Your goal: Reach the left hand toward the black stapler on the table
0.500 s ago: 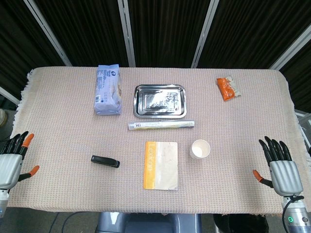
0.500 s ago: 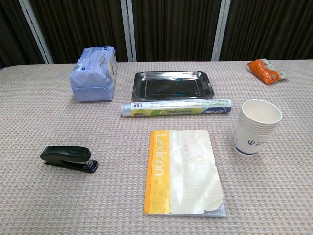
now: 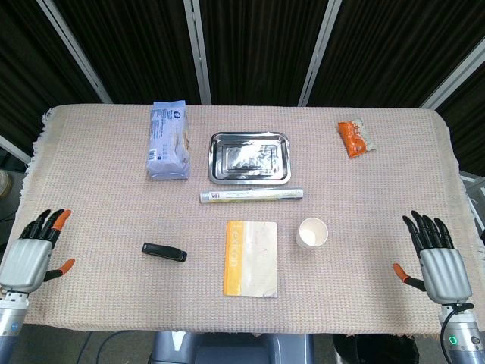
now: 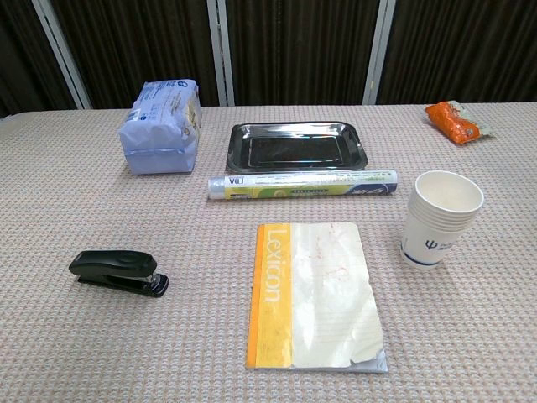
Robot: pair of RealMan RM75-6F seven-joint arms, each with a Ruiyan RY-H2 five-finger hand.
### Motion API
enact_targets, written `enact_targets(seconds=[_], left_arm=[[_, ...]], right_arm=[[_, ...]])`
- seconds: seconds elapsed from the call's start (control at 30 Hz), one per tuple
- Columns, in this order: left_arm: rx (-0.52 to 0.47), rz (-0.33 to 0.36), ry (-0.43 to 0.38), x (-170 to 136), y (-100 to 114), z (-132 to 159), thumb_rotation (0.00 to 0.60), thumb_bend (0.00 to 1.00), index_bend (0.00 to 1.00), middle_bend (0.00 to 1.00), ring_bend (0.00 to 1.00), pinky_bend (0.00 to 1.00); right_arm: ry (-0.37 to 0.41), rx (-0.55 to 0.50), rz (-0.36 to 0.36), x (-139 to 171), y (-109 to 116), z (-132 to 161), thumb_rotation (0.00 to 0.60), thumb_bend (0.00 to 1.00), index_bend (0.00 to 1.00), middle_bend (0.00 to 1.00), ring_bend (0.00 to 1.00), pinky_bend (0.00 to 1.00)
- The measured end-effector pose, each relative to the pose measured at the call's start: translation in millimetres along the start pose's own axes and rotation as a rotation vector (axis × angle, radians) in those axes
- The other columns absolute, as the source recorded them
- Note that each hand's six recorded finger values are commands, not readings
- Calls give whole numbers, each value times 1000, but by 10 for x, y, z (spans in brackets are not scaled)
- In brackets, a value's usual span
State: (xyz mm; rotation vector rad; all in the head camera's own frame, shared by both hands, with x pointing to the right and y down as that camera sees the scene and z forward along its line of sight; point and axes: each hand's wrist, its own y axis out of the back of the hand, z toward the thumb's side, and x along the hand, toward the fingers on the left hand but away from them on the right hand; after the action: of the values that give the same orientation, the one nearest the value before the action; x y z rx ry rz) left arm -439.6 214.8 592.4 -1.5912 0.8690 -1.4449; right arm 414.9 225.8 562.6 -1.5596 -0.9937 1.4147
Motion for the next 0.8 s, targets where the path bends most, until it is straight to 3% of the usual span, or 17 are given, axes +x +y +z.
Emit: enact_targets(seconds=[0.17, 0.5, 0.8], left_arm=[[-19, -13, -86, 129, -141, 259, 600, 193, 70, 185, 144, 289], [-35, -87, -246, 388, -625, 970, 600, 201, 123, 232, 183, 335], [-46, -91, -359, 542, -868, 1551, 600, 271, 293, 333, 267, 383]], right_arm=[[17, -8, 1, -5, -2, 39, 527, 204, 0, 0, 0, 0], [31, -28, 9, -7, -4, 40, 527, 204, 0, 0, 0, 0], [35, -44, 3, 5, 39, 6, 531, 203, 0, 0, 0, 0]])
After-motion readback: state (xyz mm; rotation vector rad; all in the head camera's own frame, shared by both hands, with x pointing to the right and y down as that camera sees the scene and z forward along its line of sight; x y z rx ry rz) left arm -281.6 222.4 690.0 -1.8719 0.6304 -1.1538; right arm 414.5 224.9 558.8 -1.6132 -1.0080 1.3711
